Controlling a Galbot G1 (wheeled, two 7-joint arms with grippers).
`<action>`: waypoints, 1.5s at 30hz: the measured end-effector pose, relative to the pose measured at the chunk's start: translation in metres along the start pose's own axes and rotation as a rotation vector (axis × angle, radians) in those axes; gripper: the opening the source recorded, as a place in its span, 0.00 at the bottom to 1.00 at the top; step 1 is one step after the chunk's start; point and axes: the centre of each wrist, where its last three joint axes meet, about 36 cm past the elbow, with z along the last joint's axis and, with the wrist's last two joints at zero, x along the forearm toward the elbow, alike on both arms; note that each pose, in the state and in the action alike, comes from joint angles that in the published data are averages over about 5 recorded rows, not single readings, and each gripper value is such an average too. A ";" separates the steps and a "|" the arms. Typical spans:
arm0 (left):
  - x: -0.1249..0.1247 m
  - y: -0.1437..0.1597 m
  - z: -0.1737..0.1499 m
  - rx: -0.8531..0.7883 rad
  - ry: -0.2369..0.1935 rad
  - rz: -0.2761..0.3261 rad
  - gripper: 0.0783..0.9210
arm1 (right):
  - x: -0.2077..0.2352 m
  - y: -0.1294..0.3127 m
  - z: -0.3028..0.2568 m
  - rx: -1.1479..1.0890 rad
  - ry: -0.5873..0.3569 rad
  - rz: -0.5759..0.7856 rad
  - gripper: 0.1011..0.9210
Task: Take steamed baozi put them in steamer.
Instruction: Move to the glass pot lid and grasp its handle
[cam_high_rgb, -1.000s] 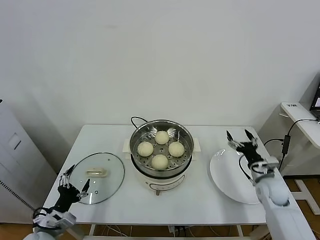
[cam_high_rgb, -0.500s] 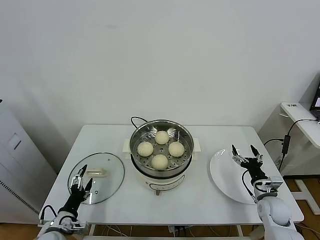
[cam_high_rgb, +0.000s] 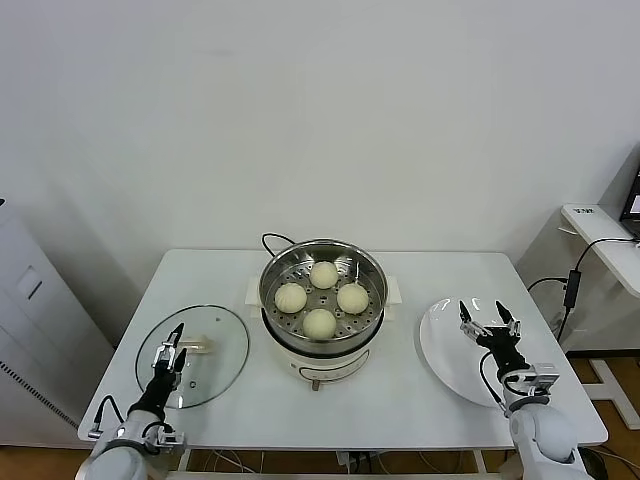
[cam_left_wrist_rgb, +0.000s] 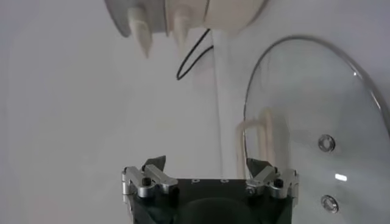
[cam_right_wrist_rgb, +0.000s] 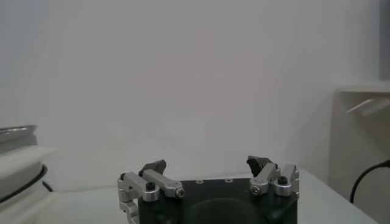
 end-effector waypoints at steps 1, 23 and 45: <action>-0.002 -0.001 0.000 -0.005 0.002 0.000 0.88 | 0.001 0.000 0.001 0.001 0.002 -0.001 0.88; -0.039 -0.010 -0.003 -0.021 0.019 -0.008 0.82 | 0.009 -0.011 0.010 0.011 0.027 -0.007 0.88; -0.030 0.006 0.006 0.057 0.037 -0.012 0.08 | 0.012 -0.013 0.003 0.020 0.015 -0.011 0.88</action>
